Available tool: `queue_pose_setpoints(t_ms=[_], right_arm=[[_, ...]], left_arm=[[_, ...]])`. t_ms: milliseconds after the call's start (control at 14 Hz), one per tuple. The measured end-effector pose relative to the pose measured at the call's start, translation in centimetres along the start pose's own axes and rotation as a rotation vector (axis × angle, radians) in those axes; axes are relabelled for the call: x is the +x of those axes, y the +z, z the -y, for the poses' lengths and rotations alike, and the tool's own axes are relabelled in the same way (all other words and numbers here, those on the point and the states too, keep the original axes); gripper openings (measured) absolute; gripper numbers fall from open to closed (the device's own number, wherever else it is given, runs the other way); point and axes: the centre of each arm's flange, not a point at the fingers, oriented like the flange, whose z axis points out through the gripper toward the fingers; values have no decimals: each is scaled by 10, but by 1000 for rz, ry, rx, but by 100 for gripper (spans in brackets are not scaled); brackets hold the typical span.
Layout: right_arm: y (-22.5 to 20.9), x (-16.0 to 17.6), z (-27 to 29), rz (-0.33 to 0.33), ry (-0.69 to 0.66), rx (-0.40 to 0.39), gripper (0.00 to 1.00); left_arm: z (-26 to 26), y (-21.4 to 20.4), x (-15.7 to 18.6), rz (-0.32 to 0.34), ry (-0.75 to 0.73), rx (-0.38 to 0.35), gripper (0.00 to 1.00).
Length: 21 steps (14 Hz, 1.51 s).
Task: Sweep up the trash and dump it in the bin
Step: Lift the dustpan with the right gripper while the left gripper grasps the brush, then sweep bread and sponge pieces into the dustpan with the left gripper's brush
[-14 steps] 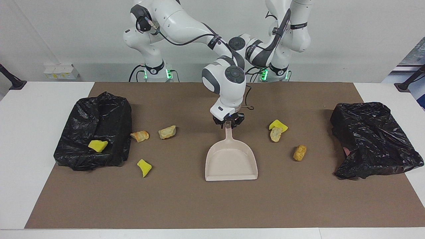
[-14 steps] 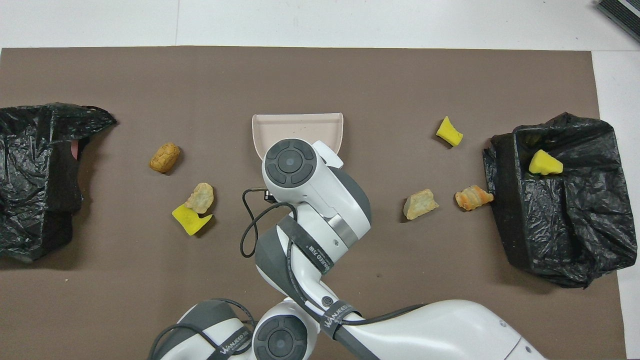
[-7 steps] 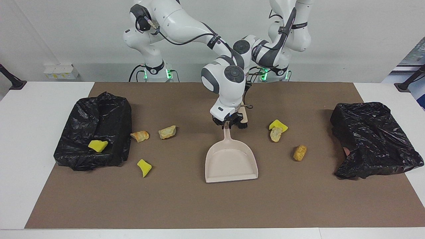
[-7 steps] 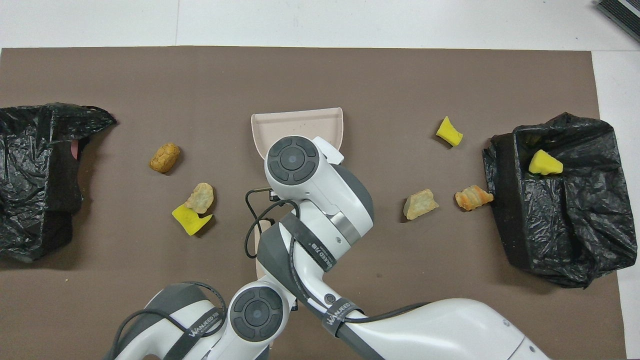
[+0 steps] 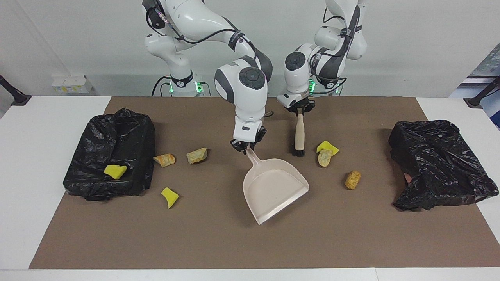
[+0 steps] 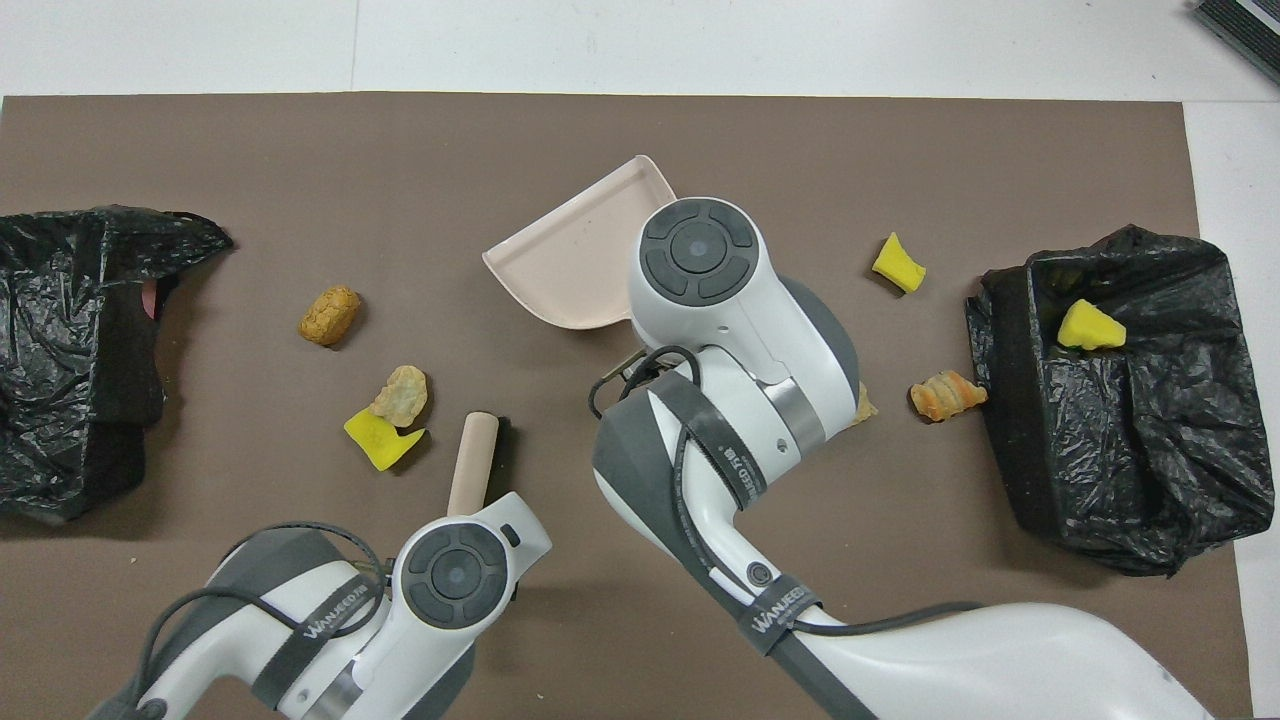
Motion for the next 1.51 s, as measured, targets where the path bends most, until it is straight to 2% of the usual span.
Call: queue_pose_setpoints(t_ms=[287,502,788,1003,1290,1505], right_arm=[[12,-8,-4,38,-224,-29,31],[13,-11,-14,69,-427,-90,31],[8,-16,-48,68,-718,-103,31],[8,-17,-58,65,-788,-104,31],[27,-11,-43,82,-822,-82,31],[40,-6,-42,73,-827,-79,31]], left_arm=[[70,-15,33,-20,-78,-47,26],[131,-36,58,-65,-102,-82,26],[197,-50,83,-109,-152,-106,26],[236,-42,98,-121,-171,-136,26],[276,-3,104,-67,-201,-170,26],[271,18,109,-23,-258,-260,26]])
